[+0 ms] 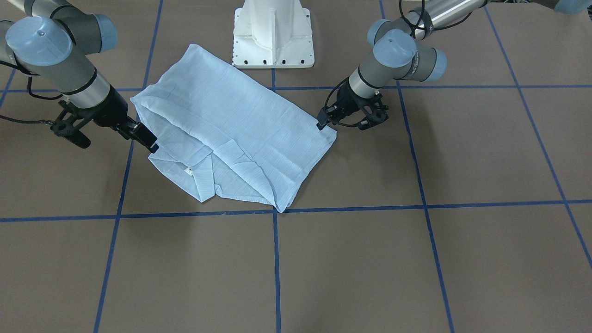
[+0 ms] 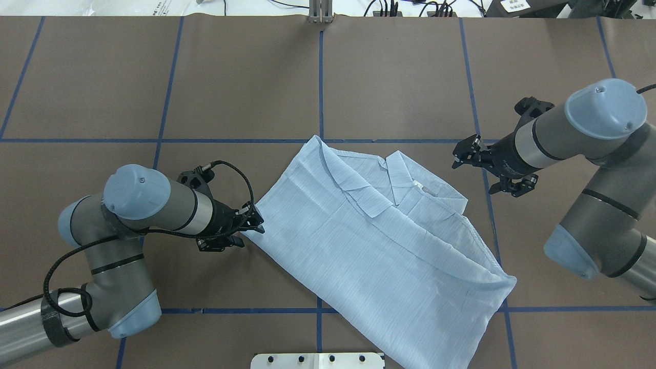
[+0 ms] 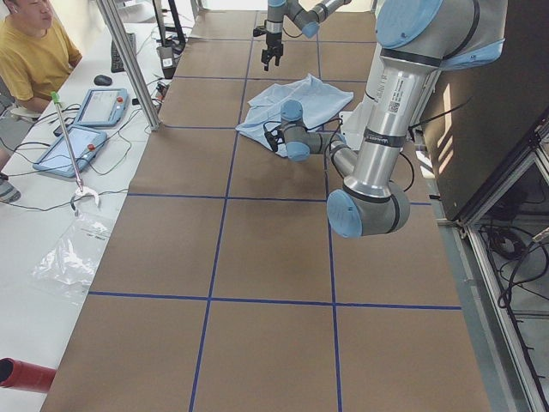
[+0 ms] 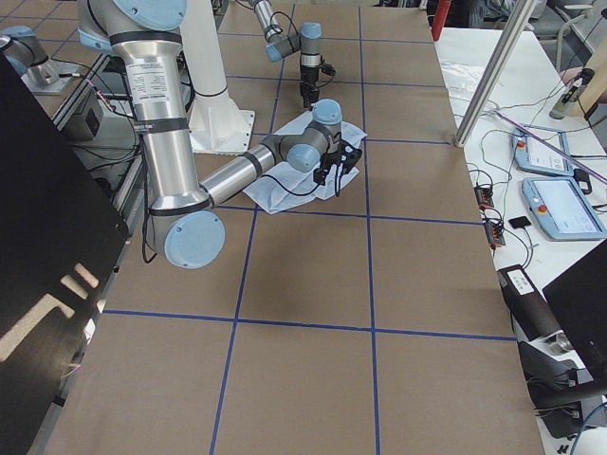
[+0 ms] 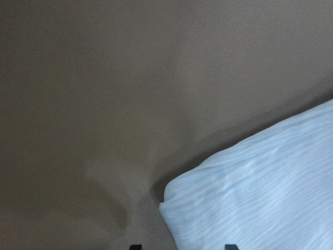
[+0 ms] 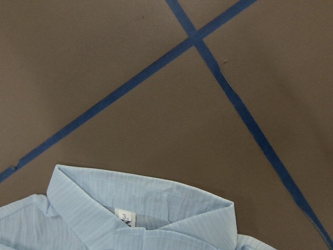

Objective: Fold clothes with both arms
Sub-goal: 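Release the edge with the right gripper while the left gripper grasps the nearest bundle corner, then drag the gripped corner away from the robot with the left gripper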

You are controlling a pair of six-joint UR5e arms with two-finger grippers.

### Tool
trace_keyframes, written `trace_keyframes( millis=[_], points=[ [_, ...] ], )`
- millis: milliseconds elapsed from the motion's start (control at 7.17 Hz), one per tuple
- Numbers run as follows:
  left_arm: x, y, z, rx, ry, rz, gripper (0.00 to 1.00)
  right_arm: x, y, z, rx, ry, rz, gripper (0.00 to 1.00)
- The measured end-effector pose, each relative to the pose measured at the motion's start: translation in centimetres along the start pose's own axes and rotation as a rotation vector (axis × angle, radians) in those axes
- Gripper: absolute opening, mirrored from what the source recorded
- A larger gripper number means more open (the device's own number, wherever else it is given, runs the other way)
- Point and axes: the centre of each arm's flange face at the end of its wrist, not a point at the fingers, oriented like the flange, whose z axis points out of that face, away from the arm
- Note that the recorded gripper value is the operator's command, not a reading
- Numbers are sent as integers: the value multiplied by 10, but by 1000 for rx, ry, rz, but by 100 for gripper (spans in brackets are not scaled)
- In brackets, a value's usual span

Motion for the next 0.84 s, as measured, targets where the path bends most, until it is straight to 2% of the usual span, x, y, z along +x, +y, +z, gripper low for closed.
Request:
trace_keyframes(
  millis=[139, 279, 418, 836],
  points=[
    [1, 0, 3, 4, -2, 0, 35, 0, 0, 0, 1, 1, 1, 100],
    [0, 0, 5, 13, -2, 0, 5, 1, -1, 1, 1, 2, 2, 100],
    [0, 0, 6, 22, 0, 0, 0, 1, -1, 1, 1, 4, 2, 100],
    [-1, -14, -5, 54, 9, 1, 0, 0, 0, 2, 3, 5, 2, 100]
  ],
)
